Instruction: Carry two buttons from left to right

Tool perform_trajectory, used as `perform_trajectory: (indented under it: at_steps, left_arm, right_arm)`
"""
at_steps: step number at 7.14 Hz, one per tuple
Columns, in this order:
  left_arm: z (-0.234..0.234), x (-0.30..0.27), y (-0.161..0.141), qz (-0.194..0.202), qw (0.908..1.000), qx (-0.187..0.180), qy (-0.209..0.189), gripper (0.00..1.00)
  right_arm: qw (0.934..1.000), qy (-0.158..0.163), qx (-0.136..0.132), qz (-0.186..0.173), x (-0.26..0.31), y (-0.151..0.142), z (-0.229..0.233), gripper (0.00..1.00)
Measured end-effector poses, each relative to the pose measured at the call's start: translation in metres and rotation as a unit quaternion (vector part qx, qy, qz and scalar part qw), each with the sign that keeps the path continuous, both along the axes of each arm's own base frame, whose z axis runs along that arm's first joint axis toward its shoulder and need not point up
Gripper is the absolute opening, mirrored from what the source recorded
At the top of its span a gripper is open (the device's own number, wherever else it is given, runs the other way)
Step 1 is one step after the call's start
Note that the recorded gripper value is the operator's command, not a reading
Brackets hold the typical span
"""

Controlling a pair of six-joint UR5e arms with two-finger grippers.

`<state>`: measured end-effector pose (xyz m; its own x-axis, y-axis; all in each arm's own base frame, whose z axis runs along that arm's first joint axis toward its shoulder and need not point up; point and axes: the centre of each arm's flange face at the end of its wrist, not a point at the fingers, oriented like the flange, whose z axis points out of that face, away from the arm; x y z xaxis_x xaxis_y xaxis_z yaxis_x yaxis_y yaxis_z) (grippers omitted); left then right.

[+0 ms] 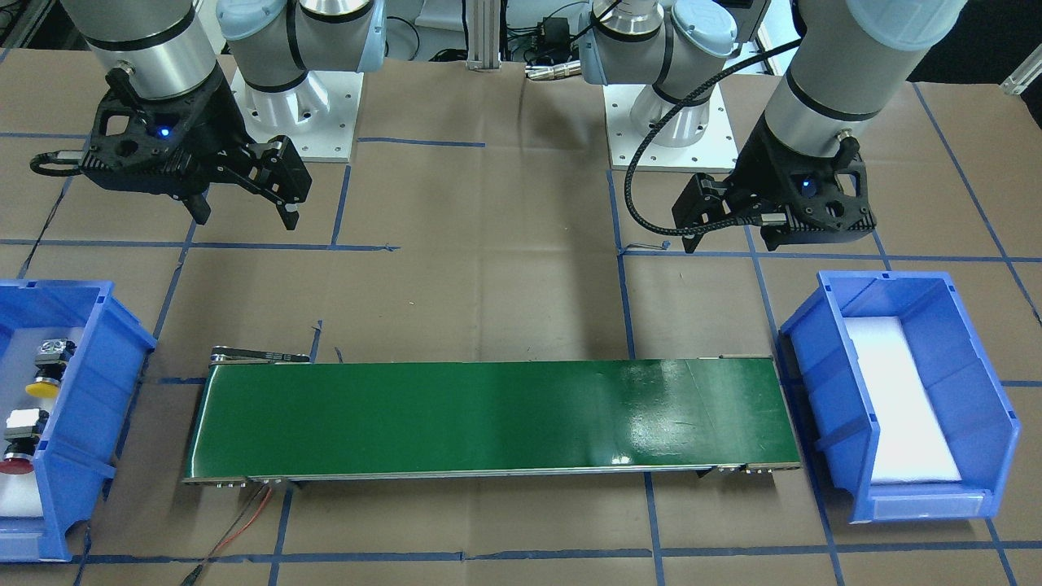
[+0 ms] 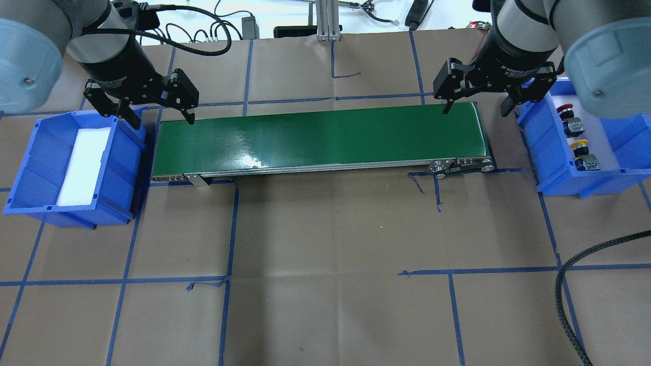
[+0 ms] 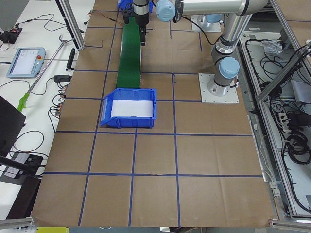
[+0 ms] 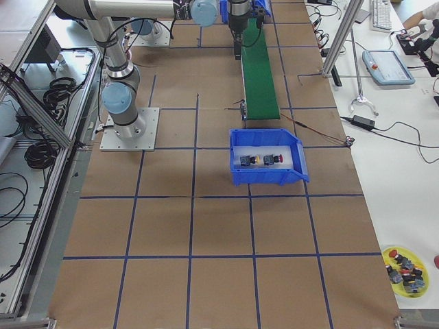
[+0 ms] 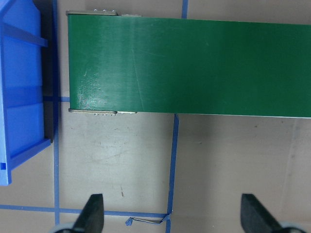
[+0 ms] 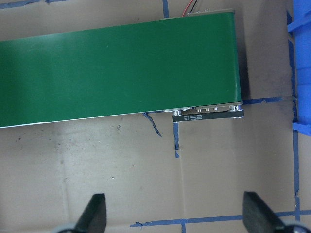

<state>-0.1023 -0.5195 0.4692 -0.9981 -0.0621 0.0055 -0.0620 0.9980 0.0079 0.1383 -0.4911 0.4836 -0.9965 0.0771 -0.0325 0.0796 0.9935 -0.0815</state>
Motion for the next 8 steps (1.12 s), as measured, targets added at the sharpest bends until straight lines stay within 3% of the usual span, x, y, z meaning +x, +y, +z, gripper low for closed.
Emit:
perform_trajectory:
  at_steps: [8]
  left_arm:
    - [0.0013,0.0000,0.0000,0.000,1.0000,-0.001,0.000,0.99]
  right_arm:
    - [1.0000,0.001,0.008,0.005,-0.0001,-0.0049,-0.0082,1.00]
